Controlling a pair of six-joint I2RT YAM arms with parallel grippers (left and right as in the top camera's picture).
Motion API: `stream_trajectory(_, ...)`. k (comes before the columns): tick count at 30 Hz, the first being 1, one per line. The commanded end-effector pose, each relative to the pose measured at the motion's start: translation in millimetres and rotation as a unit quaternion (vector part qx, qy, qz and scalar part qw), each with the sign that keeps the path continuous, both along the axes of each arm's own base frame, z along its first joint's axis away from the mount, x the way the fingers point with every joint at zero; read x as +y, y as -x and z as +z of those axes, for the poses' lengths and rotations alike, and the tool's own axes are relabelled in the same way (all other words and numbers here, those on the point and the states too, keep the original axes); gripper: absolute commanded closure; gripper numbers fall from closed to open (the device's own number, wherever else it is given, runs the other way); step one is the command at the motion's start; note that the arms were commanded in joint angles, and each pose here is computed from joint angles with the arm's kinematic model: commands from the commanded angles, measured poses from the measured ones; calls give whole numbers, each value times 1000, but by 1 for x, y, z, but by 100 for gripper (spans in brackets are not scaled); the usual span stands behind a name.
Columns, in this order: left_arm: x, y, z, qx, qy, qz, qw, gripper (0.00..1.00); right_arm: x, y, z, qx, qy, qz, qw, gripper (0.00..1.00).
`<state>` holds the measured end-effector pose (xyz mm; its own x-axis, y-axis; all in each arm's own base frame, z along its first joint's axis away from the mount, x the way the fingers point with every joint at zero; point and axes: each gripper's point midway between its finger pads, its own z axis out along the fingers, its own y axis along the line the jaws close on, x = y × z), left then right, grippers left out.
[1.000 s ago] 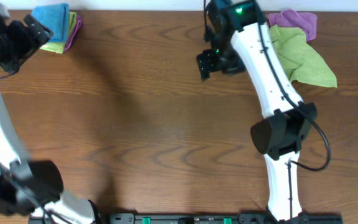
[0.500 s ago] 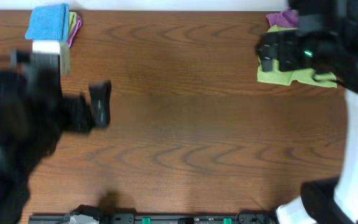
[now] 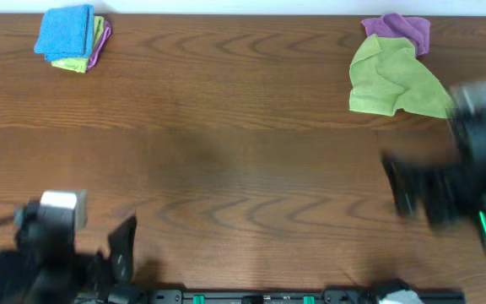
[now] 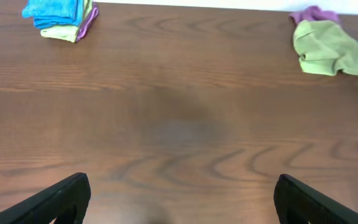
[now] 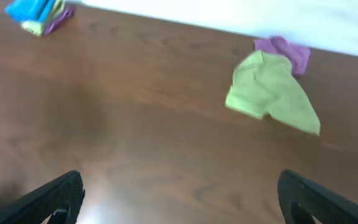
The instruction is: Fold the cloth
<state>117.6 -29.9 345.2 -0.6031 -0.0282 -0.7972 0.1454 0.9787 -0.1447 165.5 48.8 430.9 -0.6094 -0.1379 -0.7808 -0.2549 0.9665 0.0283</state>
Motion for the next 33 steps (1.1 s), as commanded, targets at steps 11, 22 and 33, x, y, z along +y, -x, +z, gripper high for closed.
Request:
stream_trajectory(11, -26, -7, -70, 56, 39, -43, 997, 5, -33, 71, -111, -19, -24, -43, 999, 1)
stream_trajectory(22, -23, 1, -79, 80, 32, -40, 995, 5, -34, 71, -111, -19, -21, -45, 999, 1)
stream_trajectory(33, -8, -28, -62, 6, -13, -8, 1000, 5, -34, 71, -111, -19, -21, -45, 999, 1)
